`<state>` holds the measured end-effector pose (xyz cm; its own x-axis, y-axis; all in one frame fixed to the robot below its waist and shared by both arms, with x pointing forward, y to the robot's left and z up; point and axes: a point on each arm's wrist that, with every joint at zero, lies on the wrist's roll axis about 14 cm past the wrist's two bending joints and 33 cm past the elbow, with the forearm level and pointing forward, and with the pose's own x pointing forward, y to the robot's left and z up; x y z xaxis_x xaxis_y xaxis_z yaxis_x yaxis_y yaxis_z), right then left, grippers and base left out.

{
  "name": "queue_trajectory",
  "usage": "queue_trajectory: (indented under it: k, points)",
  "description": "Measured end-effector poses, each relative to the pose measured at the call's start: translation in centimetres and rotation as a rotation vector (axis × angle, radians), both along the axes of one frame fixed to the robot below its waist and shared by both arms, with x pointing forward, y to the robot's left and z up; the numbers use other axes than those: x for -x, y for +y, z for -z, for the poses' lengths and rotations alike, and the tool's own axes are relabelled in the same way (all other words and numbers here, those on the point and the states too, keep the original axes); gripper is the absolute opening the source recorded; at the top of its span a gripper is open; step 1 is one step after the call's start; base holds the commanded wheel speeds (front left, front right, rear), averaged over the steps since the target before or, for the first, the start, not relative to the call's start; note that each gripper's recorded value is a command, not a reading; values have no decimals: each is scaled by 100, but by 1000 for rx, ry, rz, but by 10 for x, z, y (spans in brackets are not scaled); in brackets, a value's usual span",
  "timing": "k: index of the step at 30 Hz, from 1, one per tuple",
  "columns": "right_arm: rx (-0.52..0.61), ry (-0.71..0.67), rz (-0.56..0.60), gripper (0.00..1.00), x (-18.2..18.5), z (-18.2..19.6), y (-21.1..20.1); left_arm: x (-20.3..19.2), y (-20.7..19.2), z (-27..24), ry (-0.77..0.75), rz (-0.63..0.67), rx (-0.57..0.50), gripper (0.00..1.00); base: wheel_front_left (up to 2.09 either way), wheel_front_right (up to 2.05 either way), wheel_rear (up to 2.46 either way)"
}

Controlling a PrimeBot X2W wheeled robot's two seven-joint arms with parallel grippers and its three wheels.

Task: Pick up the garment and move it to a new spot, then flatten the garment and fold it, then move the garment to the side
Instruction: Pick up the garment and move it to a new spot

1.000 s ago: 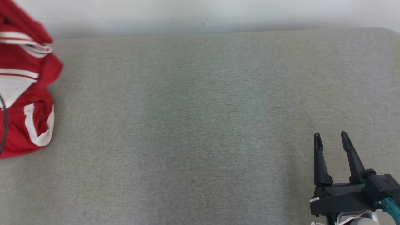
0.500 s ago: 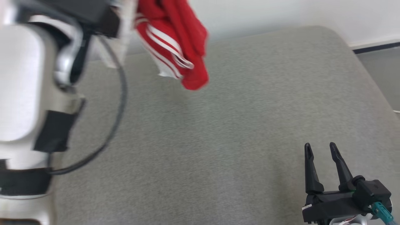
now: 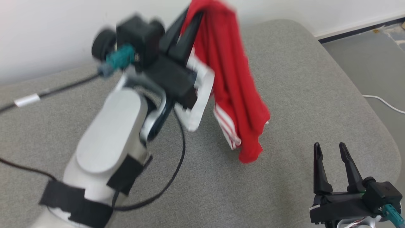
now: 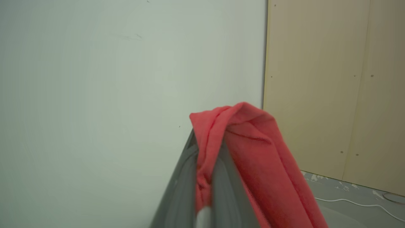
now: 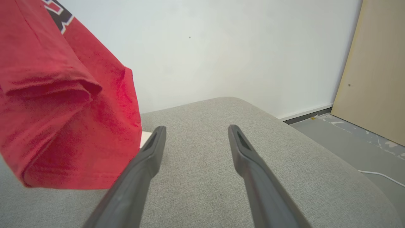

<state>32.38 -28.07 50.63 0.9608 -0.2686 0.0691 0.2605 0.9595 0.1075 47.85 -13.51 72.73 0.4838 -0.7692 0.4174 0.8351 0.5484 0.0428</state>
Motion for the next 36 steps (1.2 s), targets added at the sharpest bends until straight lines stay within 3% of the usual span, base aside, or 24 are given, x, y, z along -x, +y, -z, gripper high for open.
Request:
queue_trajectory:
  k: [9,10,11,12,16,25,36]
  points:
    - [6,19,-14,100,-12,5,2,-32,50,175,379,-165,-164,0,0,0,0]
    - [7,23,-20,100,-14,6,4,-32,59,194,411,-185,-204,12,0,0,0]
    - [9,27,-26,100,-16,8,6,-33,68,210,440,-208,-231,35,0,0,0]
    - [8,29,-30,100,-17,8,7,-33,76,223,463,-226,-251,100,0,0,0]
    - [12,27,-56,100,-24,8,14,-30,89,237,489,-261,-247,100,0,0,0]
    - [3,21,-125,100,-32,10,35,-5,86,196,375,-257,-150,100,0,0,0]
    - [21,-21,-205,100,-36,-4,60,6,194,135,188,-539,-49,100,0,0,0]
